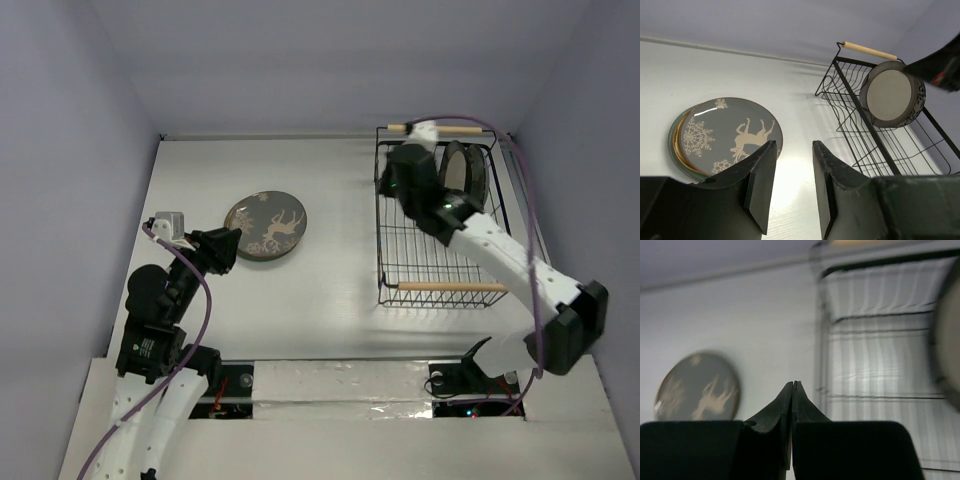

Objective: Unload the plates from the dish rack

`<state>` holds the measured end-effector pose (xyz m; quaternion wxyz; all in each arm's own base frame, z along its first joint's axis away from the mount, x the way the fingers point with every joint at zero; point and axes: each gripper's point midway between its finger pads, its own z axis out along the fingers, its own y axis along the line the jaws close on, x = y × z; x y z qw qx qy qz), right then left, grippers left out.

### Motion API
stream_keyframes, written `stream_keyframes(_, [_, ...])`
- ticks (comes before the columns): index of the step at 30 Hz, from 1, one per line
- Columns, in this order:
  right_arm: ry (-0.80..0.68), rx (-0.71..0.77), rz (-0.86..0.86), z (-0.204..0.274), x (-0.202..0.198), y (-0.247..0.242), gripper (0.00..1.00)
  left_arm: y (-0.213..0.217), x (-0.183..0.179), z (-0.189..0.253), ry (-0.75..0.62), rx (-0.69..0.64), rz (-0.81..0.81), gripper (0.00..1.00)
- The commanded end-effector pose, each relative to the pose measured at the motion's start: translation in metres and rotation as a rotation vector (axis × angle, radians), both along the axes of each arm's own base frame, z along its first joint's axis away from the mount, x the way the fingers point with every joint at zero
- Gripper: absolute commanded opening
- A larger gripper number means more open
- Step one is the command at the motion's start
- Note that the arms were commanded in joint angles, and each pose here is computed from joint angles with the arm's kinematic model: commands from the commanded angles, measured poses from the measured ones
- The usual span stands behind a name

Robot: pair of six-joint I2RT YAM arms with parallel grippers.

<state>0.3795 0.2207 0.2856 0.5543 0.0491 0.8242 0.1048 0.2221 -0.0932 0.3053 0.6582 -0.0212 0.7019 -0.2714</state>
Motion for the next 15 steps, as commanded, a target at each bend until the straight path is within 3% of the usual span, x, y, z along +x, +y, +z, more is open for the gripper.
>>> stream_keyframes(1, [0.022, -0.208, -0.301, 0.001, 0.002, -0.118, 0.00, -0.002, -0.005, 0.015, -0.047, -0.016, -0.018, 0.32])
stream_keyframes(3, [0.049, -0.318, -0.476, 0.005, -0.007, -0.169, 0.00, -0.002, -0.005, 0.014, -0.042, -0.016, -0.017, 0.32])
stream_keyframes(4, [0.067, -0.354, -0.519, 0.005, -0.009, -0.183, 0.06, -0.001, -0.005, 0.013, -0.039, -0.015, -0.017, 0.32])
stream_keyframes(5, [0.074, -0.379, -0.560, 0.007, -0.012, -0.195, 0.23, -0.004, -0.006, 0.012, -0.037, -0.015, -0.029, 0.32])
stream_keyframes(7, [0.105, -0.419, -0.583, 0.004, -0.013, -0.212, 0.45, -0.004, -0.007, 0.012, -0.036, -0.018, -0.027, 0.32])
stream_keyframes(9, [0.122, -0.416, -0.582, 0.000, -0.009, -0.219, 0.58, -0.004, -0.007, 0.012, -0.036, -0.018, -0.029, 0.32])
stream_keyframes(15, [0.241, -0.462, -0.538, -0.032, 0.019, -0.227, 0.57, -0.005, -0.009, 0.009, -0.029, -0.026, -0.037, 0.32])
